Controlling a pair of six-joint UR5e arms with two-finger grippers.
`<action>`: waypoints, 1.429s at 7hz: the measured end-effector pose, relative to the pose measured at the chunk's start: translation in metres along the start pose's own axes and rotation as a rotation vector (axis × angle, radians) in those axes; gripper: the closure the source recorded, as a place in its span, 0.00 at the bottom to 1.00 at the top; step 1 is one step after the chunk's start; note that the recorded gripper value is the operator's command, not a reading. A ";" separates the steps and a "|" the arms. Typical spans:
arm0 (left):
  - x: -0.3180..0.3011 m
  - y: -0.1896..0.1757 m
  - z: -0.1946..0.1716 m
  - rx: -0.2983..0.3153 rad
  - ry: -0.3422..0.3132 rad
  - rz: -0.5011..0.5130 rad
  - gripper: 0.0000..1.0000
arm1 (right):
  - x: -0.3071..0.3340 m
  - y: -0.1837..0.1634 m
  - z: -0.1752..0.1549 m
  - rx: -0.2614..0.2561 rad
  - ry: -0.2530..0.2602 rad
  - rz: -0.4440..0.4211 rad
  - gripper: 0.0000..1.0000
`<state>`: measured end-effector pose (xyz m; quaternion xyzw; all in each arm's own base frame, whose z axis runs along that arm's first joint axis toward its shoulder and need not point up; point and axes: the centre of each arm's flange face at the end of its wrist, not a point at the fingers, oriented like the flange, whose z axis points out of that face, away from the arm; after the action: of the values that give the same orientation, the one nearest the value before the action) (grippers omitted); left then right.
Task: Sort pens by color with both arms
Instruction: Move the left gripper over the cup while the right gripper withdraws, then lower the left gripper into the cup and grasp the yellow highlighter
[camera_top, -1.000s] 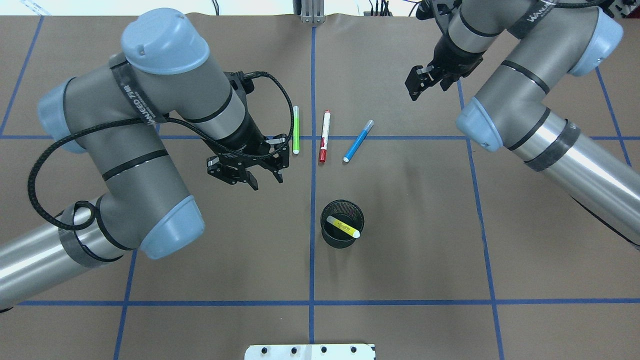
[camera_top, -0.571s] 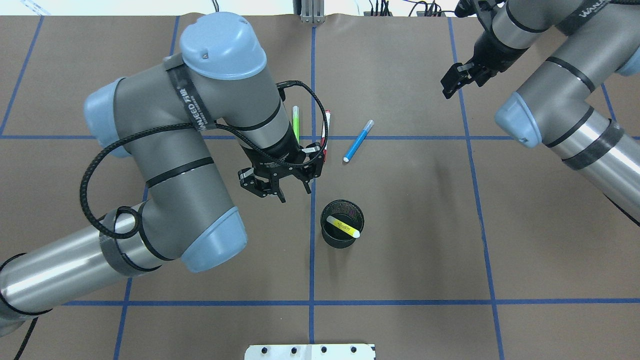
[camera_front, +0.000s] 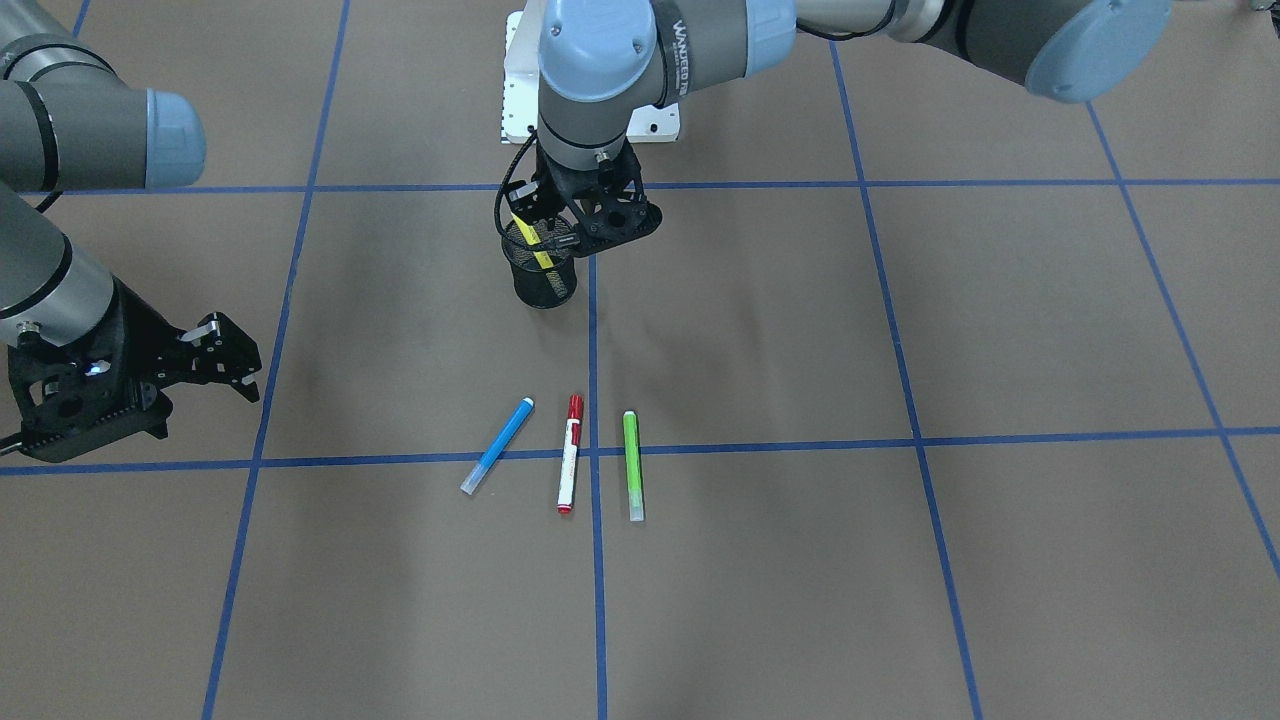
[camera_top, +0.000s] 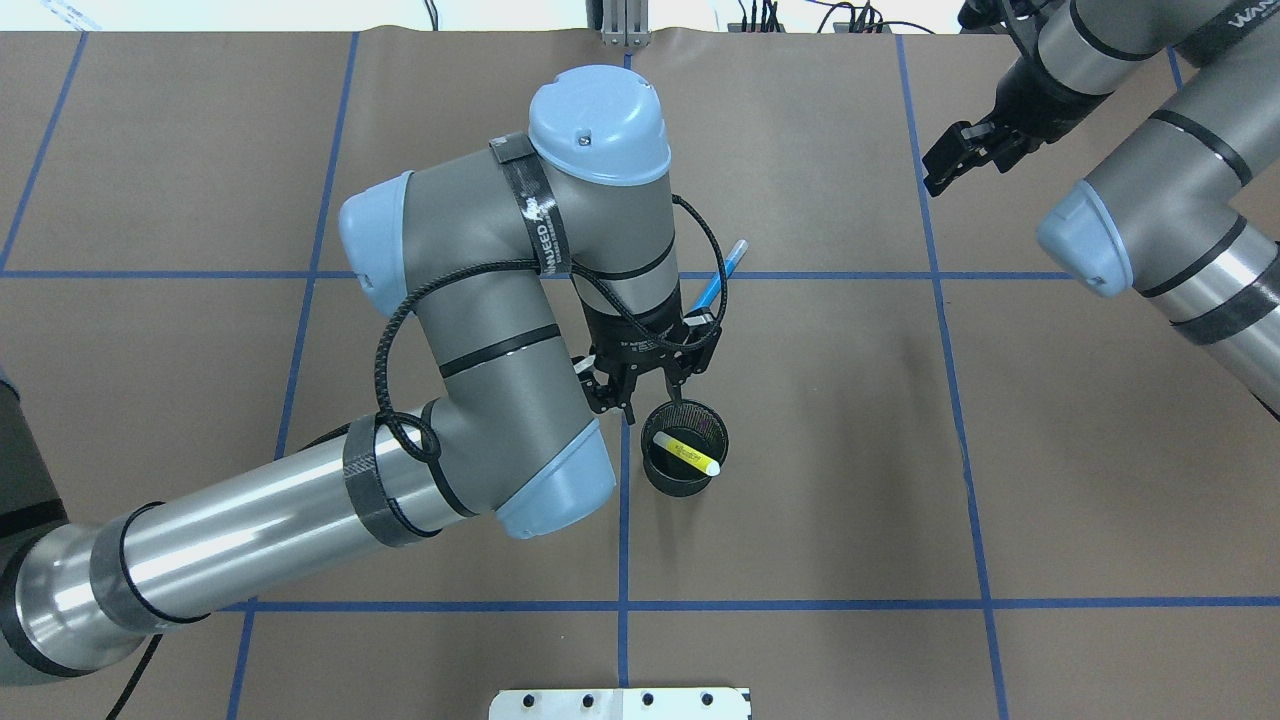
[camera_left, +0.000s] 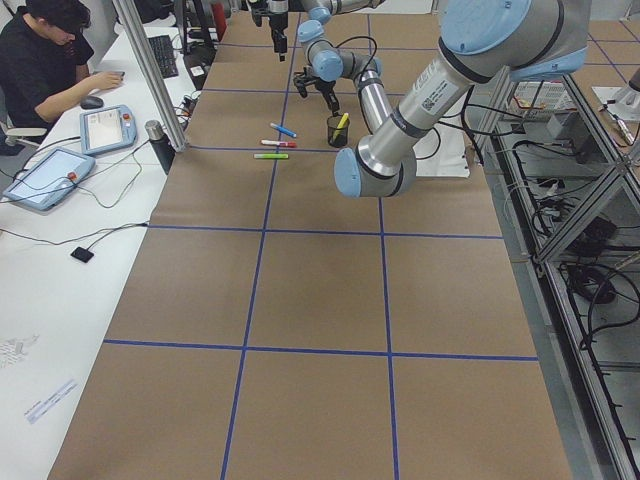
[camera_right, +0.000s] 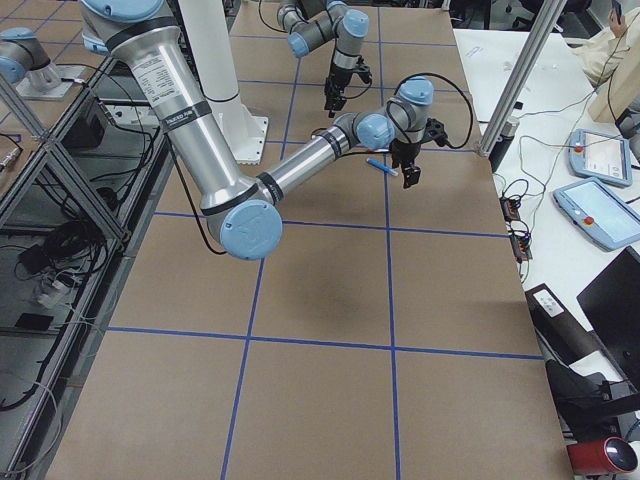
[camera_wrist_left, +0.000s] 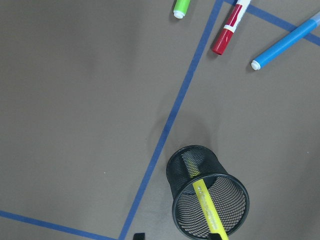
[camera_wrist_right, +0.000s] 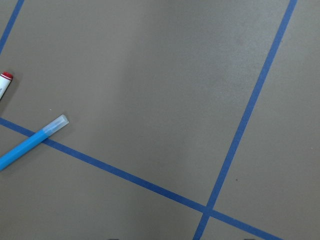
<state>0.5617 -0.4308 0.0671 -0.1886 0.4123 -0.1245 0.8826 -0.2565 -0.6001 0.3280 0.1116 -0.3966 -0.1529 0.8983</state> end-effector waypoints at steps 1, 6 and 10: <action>0.008 0.007 0.010 -0.006 -0.013 -0.002 0.47 | 0.007 0.003 -0.003 -0.001 0.007 0.011 0.01; 0.037 0.016 0.034 -0.015 0.004 -0.126 0.49 | 0.031 0.011 0.001 -0.013 0.033 0.005 0.01; 0.039 0.021 0.051 -0.026 -0.022 -0.146 0.50 | 0.030 0.011 -0.001 -0.012 0.027 0.004 0.01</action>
<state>0.6272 -0.4142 0.0618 -0.2312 0.3891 -0.1811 0.8731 -0.2345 -0.6010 0.3514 0.1076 -0.3838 -0.1522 0.9044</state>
